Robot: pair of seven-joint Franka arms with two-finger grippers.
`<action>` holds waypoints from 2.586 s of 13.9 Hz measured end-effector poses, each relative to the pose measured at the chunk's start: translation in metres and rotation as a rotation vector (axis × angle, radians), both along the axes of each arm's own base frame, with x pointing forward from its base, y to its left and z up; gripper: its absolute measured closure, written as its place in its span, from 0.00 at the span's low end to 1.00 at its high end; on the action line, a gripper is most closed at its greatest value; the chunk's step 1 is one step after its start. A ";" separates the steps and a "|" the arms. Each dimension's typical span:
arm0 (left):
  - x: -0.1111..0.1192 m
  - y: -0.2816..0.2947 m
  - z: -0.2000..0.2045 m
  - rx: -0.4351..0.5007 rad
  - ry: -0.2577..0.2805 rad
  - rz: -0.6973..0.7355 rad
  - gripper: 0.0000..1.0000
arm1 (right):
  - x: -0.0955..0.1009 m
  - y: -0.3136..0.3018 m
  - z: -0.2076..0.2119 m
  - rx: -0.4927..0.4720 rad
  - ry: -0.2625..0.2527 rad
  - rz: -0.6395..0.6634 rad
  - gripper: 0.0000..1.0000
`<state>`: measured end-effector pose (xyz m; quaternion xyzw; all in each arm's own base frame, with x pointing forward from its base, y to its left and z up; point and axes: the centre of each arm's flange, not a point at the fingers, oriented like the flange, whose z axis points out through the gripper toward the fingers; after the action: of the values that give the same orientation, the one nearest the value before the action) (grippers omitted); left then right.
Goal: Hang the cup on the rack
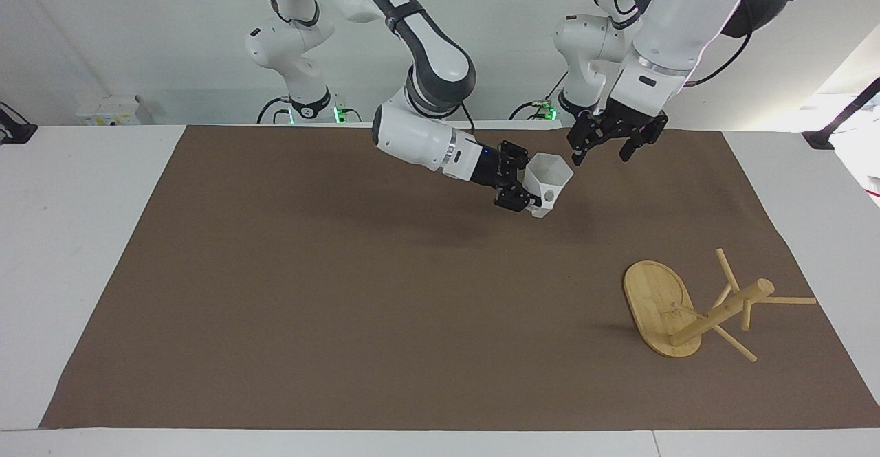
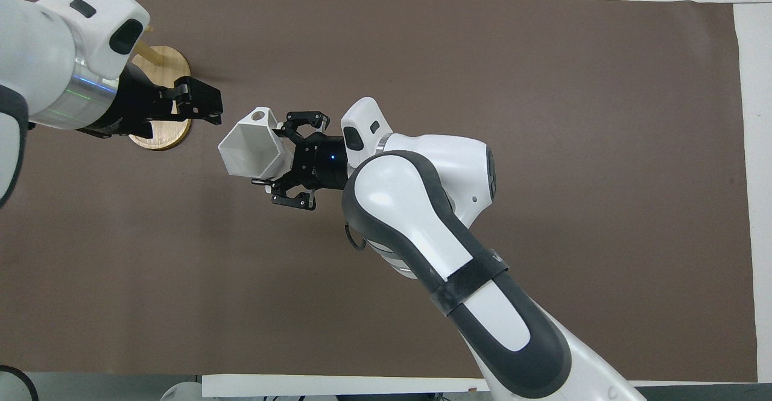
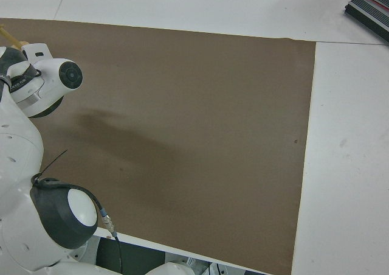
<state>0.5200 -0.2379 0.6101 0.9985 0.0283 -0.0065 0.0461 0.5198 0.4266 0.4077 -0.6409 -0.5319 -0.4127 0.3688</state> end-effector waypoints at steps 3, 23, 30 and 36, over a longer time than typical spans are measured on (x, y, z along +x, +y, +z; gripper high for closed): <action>-0.010 -0.017 -0.024 0.021 0.047 0.032 0.03 | 0.001 -0.001 0.000 0.001 0.002 -0.003 0.22; -0.014 -0.008 -0.071 -0.030 -0.032 0.174 0.96 | 0.030 -0.095 0.008 0.086 0.034 -0.025 0.00; -0.001 0.108 -0.146 -0.245 -0.386 0.475 0.96 | 0.081 -0.354 0.001 -0.253 0.083 -0.015 0.00; 0.046 0.149 -0.190 -0.242 -0.468 0.524 0.96 | 0.083 -0.484 0.104 -0.810 0.126 -0.077 0.00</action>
<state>0.5655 -0.0884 0.4202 0.9191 0.2708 0.2310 0.1690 0.6033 -0.0577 0.5117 -0.7778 -0.6032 -0.1434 0.1028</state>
